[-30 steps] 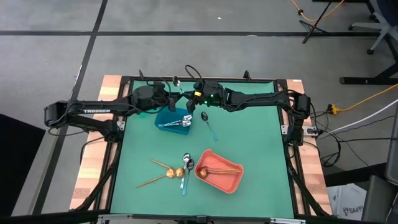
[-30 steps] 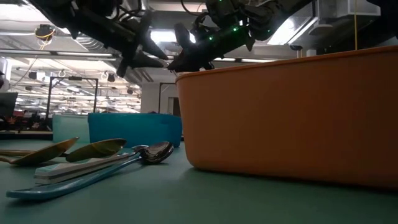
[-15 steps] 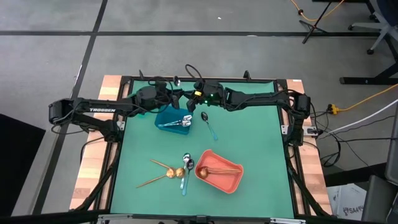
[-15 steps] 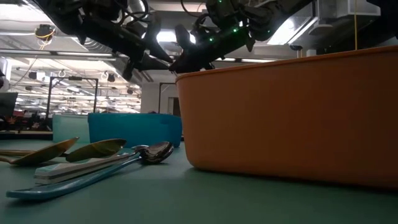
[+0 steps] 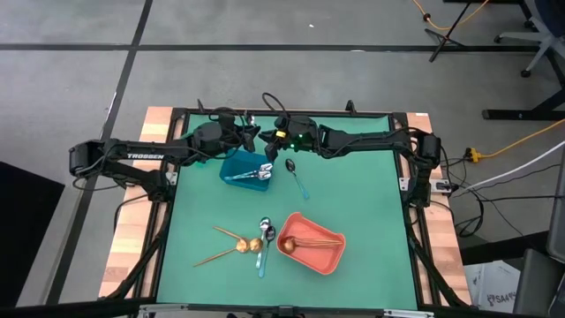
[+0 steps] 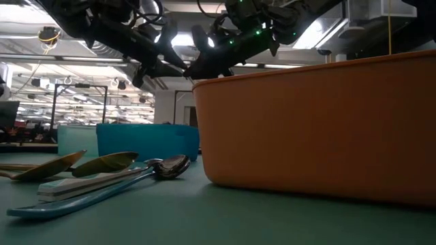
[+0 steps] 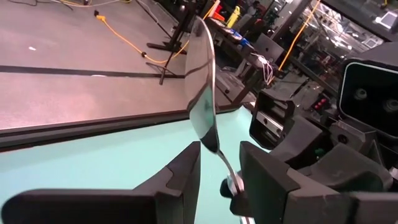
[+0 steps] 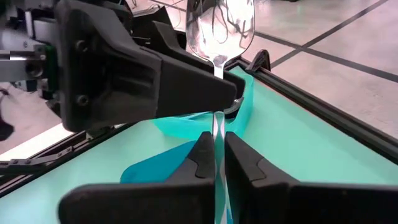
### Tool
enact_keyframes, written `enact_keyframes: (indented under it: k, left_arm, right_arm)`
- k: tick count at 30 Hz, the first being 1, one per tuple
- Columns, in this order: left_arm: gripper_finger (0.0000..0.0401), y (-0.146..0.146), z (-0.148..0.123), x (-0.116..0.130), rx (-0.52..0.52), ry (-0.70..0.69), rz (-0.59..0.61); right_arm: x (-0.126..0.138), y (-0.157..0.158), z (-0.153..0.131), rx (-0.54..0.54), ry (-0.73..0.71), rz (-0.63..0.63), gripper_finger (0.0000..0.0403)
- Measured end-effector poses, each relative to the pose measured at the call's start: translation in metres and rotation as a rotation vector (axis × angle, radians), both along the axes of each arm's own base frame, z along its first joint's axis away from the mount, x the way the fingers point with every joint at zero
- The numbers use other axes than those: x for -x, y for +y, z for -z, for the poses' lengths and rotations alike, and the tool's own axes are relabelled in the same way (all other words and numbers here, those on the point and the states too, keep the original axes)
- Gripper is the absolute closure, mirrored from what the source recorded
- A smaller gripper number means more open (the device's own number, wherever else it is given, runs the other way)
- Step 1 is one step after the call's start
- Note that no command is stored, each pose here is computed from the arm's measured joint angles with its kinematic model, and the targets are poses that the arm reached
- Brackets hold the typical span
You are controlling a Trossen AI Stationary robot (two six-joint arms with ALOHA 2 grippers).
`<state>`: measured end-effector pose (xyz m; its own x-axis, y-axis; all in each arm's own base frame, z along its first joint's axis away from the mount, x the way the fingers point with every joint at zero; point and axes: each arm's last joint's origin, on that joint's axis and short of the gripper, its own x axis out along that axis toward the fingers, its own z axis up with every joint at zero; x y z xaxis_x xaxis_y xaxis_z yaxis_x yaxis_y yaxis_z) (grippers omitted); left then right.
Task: Sort silverware by color (type)
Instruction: Put the patterned blue spoon into the blue bin
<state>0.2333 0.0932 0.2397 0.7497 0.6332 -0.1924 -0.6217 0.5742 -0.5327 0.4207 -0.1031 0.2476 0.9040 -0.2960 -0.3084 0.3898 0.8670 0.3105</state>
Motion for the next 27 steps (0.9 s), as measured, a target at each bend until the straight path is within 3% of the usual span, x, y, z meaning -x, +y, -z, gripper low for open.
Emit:
enact_keyframes:
  k: [9, 20, 27]
  left_arm:
    - [0.0302, 0.0, 0.0, 0.0, -0.001, 0.0, 0.0]
    - [0.0391, -0.0007, -0.0015, -0.0006, -0.019, 0.002, 0.02]
    - [0.0398, -0.0011, -0.0015, -0.0008, -0.022, 0.007, 0.032]
  right_arm:
    - [0.0, 0.0, 0.0, 0.0, 0.0, 0.0, 0.04]
    - [0.0, 0.0, 0.0001, 0.003, 0.002, -0.001, 0.0398]
    - [0.0, 0.0, 0.0001, 0.002, 0.002, -0.001, 0.039]
